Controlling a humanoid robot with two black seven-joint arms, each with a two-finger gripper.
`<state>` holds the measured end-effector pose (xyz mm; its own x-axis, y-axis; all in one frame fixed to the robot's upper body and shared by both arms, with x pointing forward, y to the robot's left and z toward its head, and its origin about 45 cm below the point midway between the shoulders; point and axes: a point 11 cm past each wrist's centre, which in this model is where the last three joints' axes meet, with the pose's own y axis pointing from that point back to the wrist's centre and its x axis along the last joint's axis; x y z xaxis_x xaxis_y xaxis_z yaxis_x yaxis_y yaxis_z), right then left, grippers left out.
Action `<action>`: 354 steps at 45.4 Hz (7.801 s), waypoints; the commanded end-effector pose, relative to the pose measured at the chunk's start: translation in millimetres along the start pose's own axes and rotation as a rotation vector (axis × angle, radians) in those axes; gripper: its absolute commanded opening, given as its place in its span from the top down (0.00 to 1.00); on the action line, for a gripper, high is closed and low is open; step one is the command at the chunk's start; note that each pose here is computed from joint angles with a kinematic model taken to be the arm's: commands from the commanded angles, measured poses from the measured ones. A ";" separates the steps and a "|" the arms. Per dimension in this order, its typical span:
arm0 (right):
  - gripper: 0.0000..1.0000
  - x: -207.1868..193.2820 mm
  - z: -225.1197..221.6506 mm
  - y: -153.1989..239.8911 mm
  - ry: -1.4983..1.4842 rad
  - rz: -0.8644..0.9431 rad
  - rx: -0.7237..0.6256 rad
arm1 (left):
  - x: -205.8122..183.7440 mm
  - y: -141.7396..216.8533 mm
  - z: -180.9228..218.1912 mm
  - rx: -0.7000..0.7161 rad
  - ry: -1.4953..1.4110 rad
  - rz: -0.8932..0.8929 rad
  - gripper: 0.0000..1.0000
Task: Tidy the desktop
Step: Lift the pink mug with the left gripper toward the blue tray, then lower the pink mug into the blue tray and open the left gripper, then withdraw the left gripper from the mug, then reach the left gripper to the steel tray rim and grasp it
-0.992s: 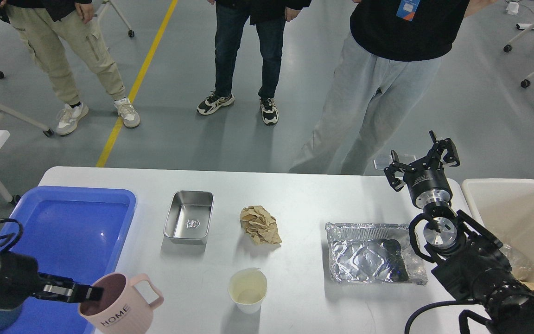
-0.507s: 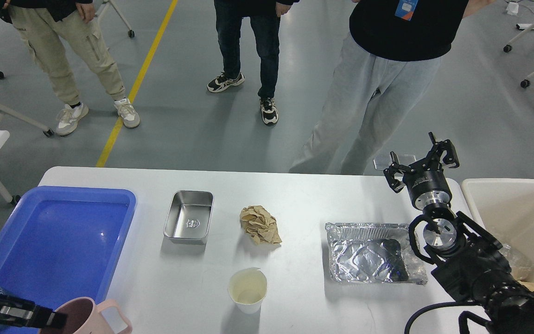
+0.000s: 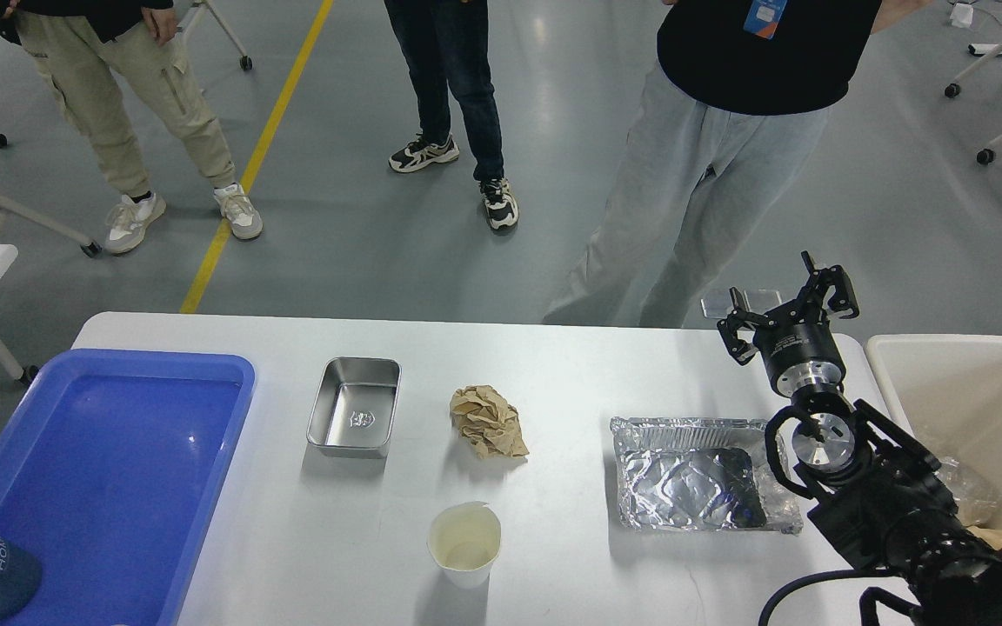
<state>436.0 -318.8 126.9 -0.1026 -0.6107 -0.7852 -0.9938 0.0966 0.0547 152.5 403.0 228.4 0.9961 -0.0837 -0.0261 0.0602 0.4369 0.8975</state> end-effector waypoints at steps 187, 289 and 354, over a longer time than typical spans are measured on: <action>0.00 -25.3 13.1 -6.2 -0.004 -0.055 -0.028 | 37.7 78.1 -2.1 -0.117 0.231 0.431 0.37; 0.00 -46.2 16.9 -10.4 0.003 -0.082 -0.036 | 252.3 -81.3 26.0 0.003 0.134 0.560 0.38; 0.00 -37.9 7.1 -10.1 0.024 -0.072 -0.029 | 262.6 -187.8 50.1 0.251 -0.077 0.449 0.69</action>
<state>450.2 -290.8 151.5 -0.0328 -0.6341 -0.7726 -0.9994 0.0302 0.0176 400.8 255.0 76.5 0.9109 0.0018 0.4126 -0.4030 0.2186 0.8887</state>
